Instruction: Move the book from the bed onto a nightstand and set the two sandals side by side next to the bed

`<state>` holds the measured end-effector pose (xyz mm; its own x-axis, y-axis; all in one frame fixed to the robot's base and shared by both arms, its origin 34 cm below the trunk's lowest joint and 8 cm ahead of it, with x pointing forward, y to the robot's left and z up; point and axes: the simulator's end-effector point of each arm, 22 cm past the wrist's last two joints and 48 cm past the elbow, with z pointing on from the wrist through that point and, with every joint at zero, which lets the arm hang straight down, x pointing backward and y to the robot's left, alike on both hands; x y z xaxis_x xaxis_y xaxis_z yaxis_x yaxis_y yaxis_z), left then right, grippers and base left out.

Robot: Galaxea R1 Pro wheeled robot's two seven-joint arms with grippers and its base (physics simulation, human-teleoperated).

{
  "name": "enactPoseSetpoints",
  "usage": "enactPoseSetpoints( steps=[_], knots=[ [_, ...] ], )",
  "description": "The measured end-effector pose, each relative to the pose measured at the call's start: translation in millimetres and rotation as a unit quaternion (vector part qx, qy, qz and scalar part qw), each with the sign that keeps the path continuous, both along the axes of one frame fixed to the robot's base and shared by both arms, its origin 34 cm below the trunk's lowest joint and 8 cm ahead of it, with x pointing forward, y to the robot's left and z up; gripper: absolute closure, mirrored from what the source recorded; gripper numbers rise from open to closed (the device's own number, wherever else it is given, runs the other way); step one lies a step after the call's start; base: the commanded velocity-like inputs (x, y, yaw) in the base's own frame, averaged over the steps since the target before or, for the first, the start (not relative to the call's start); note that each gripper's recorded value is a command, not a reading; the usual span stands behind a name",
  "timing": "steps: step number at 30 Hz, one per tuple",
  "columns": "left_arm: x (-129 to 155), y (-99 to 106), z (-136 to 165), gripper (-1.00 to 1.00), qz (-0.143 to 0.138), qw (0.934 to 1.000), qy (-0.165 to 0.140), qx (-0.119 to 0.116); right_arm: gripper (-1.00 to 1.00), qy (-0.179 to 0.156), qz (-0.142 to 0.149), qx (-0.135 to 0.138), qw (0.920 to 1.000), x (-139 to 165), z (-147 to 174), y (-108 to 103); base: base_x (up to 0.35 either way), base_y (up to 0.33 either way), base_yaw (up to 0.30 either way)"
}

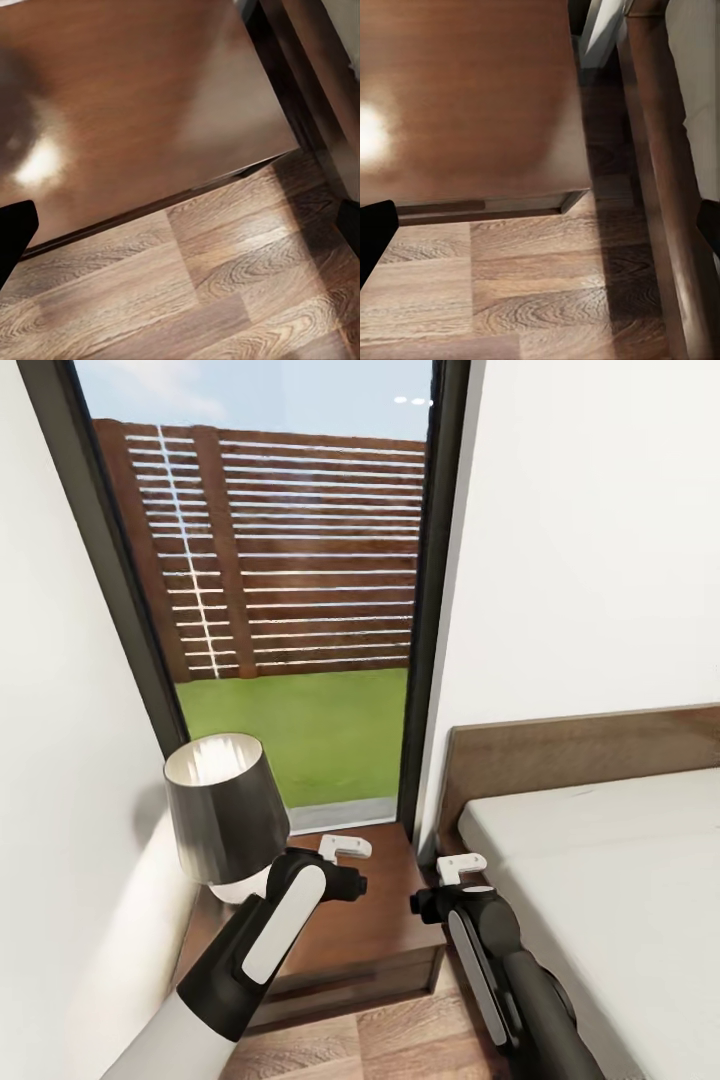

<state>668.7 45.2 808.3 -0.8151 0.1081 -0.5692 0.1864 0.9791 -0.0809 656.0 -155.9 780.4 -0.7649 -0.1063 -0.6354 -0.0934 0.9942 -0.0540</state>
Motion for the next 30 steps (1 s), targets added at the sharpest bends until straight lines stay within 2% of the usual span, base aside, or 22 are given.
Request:
enactPoseSetpoints(
  steps=[30],
  knots=[
    [0.7,0.6,2.3,-1.00,0.000,1.0000,-0.004,0.001,-1.00,0.000,0.002,-0.001,1.0000,-0.1,0.3,1.6,0.000,0.000,-0.104]
  ],
)
